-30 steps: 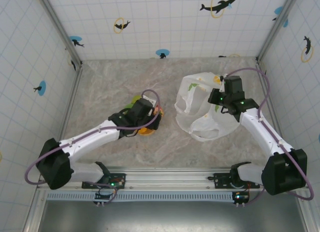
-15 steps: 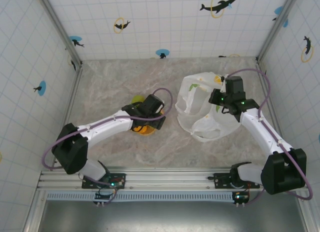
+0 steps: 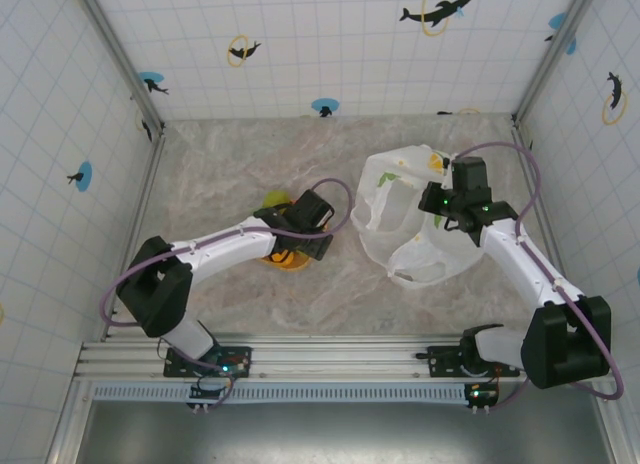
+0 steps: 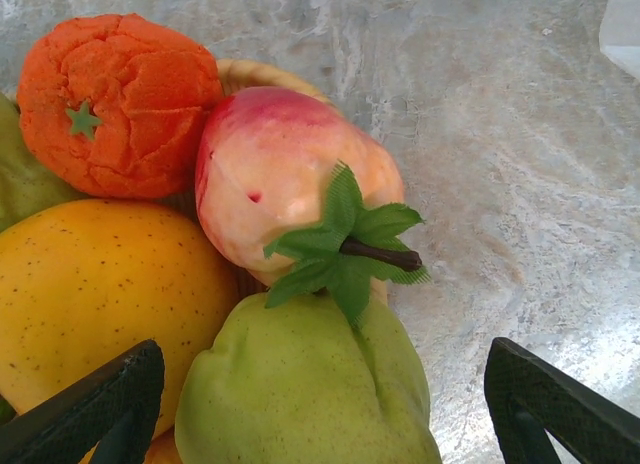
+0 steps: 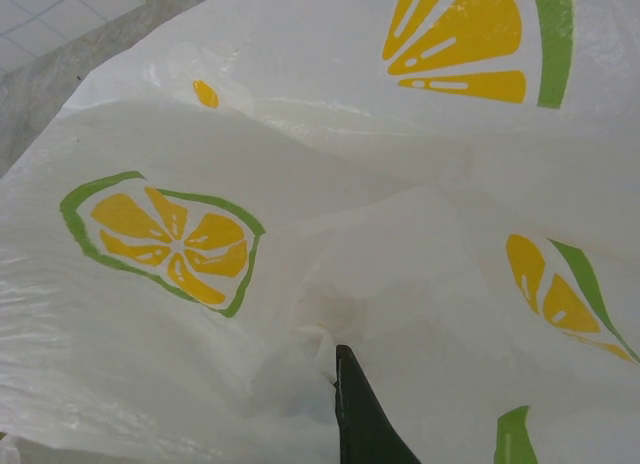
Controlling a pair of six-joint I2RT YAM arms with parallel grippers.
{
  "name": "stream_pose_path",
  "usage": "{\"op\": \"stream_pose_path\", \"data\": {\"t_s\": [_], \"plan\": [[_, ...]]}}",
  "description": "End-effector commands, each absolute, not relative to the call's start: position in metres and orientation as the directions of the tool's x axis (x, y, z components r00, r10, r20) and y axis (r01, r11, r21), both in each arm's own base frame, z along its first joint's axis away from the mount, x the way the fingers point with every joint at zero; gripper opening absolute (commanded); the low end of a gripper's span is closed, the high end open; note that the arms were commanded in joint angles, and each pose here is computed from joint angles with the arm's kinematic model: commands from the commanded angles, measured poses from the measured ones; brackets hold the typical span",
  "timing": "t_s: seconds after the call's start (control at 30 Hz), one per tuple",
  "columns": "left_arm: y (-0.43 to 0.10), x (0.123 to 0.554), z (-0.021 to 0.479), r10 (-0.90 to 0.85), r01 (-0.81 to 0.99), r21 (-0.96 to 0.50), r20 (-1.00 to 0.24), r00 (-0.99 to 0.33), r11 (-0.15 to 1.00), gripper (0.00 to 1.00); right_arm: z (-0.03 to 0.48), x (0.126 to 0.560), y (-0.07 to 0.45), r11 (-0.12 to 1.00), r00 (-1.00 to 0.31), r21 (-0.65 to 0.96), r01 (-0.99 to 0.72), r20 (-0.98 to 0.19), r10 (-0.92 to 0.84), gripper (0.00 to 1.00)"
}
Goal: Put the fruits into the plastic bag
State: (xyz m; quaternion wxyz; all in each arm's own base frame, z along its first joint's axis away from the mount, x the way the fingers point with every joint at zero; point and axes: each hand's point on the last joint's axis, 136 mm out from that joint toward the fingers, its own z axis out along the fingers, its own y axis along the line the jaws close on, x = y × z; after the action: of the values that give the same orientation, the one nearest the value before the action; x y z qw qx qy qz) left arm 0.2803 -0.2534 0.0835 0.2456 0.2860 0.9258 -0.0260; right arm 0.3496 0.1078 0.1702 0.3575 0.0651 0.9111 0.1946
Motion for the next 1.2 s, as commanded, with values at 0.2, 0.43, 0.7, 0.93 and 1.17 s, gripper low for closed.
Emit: {"op": "stream_pose_path", "data": {"t_s": [0.2, 0.43, 0.7, 0.93, 1.17], "plan": [[-0.247, 0.284, 0.08, 0.554, 0.548, 0.155, -0.438, -0.708, 0.822, 0.85, 0.169, 0.351, 0.107, 0.909, -0.725, 0.417, -0.023, -0.633, 0.272, 0.0], [-0.241, 0.284, 0.073, 0.568, 0.543, 0.189, -0.41, -0.714, 0.818, 0.84, 0.167, 0.35, 0.106, 0.908, -0.727, 0.418, -0.02, -0.629, 0.274, 0.0], [-0.242, 0.281, 0.069, 0.584, 0.553, 0.201, -0.395, -0.709, 0.808, 0.8, 0.166, 0.35, 0.105, 0.907, -0.727, 0.42, -0.019, -0.628, 0.276, 0.0], [-0.243, 0.282, 0.073, 0.577, 0.549, 0.197, -0.408, -0.707, 0.812, 0.72, 0.164, 0.35, 0.106, 0.906, -0.73, 0.423, -0.017, -0.624, 0.277, 0.0], [-0.245, 0.282, 0.093, 0.552, 0.543, 0.168, -0.461, -0.695, 0.823, 0.65, 0.166, 0.35, 0.104, 0.906, -0.727, 0.422, -0.017, -0.627, 0.279, 0.0]]}}
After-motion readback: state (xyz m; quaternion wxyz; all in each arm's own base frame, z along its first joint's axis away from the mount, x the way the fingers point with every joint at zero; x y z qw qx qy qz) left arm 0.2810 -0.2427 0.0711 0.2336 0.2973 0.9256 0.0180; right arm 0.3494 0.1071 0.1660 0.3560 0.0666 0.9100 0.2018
